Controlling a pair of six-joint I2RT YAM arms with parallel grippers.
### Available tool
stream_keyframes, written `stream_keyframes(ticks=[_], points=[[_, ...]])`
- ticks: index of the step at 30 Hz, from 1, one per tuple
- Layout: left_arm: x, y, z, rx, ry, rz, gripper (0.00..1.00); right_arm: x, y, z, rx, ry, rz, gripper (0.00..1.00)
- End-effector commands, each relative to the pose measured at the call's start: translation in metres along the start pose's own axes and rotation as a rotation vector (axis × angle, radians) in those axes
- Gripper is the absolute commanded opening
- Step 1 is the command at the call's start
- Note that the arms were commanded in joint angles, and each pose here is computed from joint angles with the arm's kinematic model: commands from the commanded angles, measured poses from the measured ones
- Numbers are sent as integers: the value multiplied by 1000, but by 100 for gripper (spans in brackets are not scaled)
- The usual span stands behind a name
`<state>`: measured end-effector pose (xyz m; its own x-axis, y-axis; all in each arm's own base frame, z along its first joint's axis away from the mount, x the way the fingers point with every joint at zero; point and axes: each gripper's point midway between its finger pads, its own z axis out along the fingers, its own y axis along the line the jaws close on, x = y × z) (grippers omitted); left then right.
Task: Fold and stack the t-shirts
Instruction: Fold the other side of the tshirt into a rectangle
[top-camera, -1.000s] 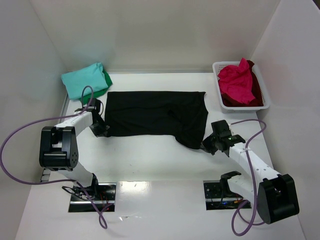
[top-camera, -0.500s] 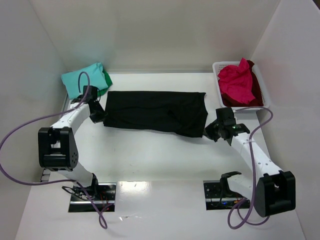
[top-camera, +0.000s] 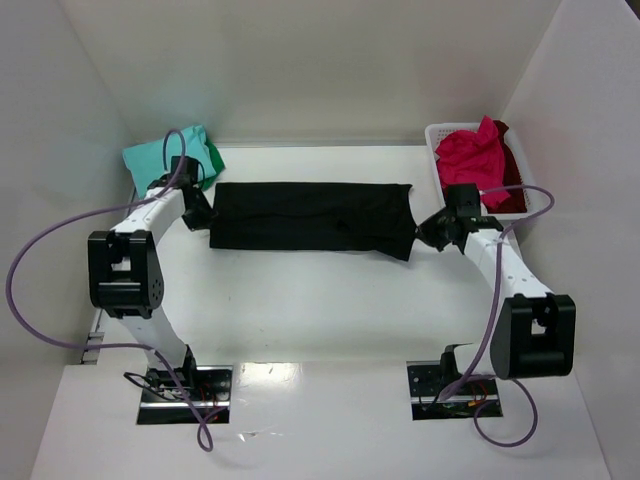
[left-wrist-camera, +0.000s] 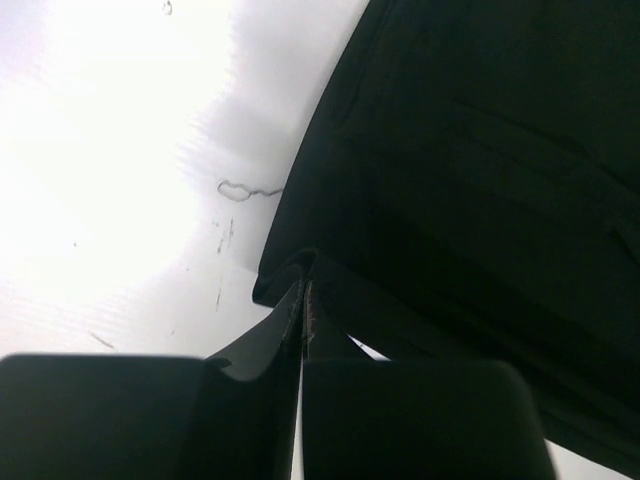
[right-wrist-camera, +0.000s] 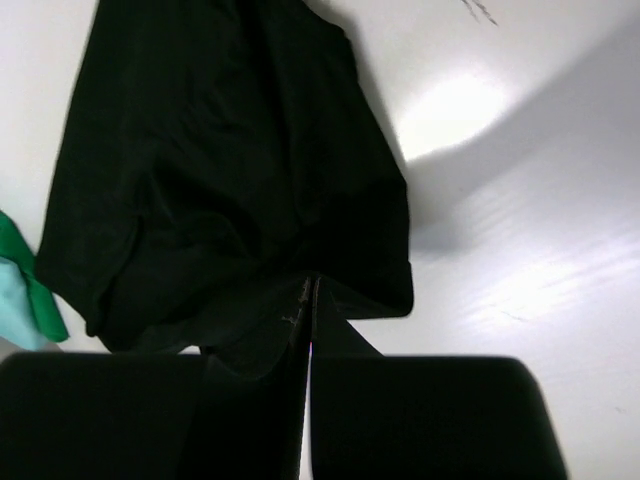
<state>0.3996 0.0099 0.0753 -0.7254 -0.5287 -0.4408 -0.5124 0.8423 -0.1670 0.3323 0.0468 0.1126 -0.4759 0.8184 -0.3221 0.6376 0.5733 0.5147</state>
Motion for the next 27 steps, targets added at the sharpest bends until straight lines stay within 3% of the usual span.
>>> stream_keyframes(ticks=[1, 27], points=[[-24, -5, 1, 10, -47, 11, 0, -29, 37, 1, -103, -69, -19, 0], [-56, -29, 48, 51, -27, -13, 0, -63, 113, 70, -212, -13, -138, 0]])
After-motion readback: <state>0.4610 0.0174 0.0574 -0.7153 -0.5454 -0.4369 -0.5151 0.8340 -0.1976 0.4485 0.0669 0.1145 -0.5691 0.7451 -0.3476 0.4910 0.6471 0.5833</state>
